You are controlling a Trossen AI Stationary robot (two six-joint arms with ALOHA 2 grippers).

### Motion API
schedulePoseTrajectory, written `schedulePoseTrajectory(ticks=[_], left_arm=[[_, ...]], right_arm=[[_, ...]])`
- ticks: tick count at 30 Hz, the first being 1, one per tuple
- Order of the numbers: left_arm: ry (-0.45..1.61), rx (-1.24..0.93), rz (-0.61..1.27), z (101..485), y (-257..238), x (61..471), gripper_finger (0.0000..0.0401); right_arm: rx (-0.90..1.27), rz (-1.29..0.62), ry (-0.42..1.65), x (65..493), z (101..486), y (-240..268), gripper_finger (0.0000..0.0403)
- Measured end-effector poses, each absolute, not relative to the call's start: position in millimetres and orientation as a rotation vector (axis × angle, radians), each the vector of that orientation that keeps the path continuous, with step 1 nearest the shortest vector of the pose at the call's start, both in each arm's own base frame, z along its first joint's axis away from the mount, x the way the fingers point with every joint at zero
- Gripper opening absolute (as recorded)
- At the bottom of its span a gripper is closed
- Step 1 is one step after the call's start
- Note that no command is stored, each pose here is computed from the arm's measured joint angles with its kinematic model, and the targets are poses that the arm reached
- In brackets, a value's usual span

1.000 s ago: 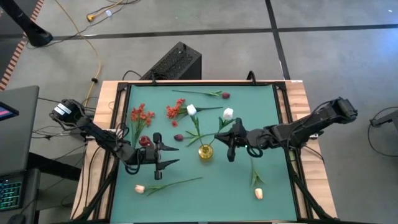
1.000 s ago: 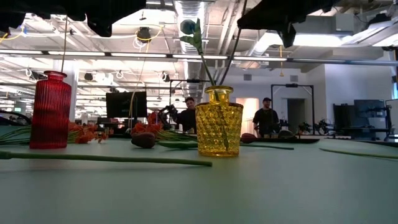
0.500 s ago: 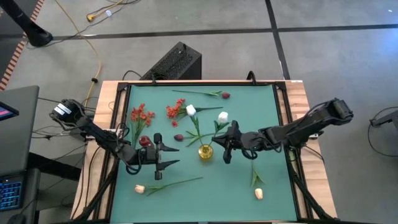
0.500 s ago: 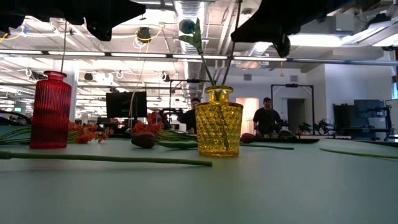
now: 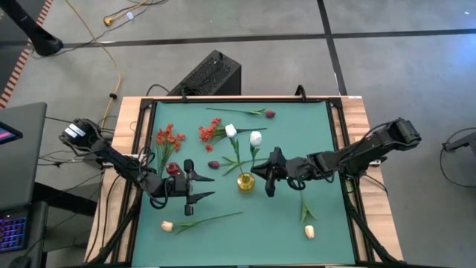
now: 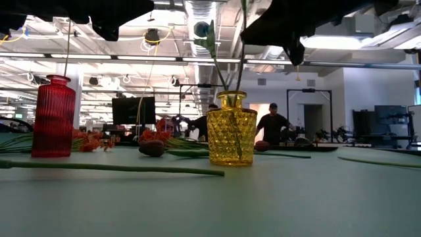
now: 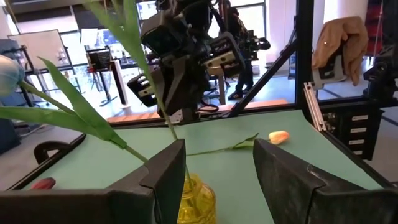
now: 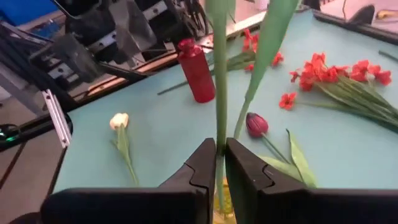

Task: Sort flowers into vase by color
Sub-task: Put the white flower into the yellow vase, then put the right yellow flower into the yellow vase

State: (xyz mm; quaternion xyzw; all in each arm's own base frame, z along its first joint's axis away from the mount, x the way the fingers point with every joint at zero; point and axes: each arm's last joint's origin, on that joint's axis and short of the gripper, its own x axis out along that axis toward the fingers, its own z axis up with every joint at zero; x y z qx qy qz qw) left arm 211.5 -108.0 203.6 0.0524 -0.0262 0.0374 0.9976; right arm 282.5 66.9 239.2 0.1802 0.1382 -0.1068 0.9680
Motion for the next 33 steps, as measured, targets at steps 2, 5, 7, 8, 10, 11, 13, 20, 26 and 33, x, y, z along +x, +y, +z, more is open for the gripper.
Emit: schedulePoseTrajectory(ticks=[2, 5, 7, 8, 10, 11, 13, 20, 26, 33], left_arm=[[-0.053, 0.099, 0.074, 203.6, -108.0, 211.5, 0.0178], [-0.053, 0.098, 0.072, 203.6, -108.0, 211.5, 0.0178], [-0.053, 0.098, 0.072, 203.7, -108.0, 211.5, 0.0178], [-0.053, 0.097, 0.072, 203.7, -108.0, 211.5, 0.0178], [-0.053, 0.097, 0.072, 203.7, -108.0, 211.5, 0.0178], [-0.053, 0.097, 0.072, 203.7, -108.0, 211.5, 0.0178], [-0.053, 0.096, 0.072, 203.6, -108.0, 211.5, 0.0178], [-0.054, 0.094, 0.044, 203.5, -108.9, 211.5, 0.0178], [-0.055, 0.094, 0.043, 203.6, -108.9, 211.5, 0.0178], [-0.055, 0.097, 0.043, 203.6, -108.9, 211.5, 0.0178]], right_arm=[[0.344, -0.214, 0.285, 282.5, 238.8, 66.9, 0.0079], [0.342, -0.215, 0.284, 282.7, 238.8, 66.2, 0.0109], [0.346, -0.208, 0.288, 283.0, 238.6, 65.2, 0.0136], [0.349, -0.188, 0.297, 283.2, 238.4, 65.1, 0.0151], [0.361, -0.135, 0.316, 282.8, 239.1, 64.0, 0.0181], [0.367, -0.1, 0.332, 282.6, 238.8, 63.7, 0.0195], [0.378, -0.018, 0.4, 280.3, 236.3, 63.0, 0.0217], [0.35, 0.245, 0.651, 268.4, 222.1, 69.4, 0.0238], [0.056, 0.444, 0.748, 255.7, 212.0, 84.1, 0.0227], [-0.216, 0.601, 0.83, 239.5, 202.2, 99.3, 0.0217]])
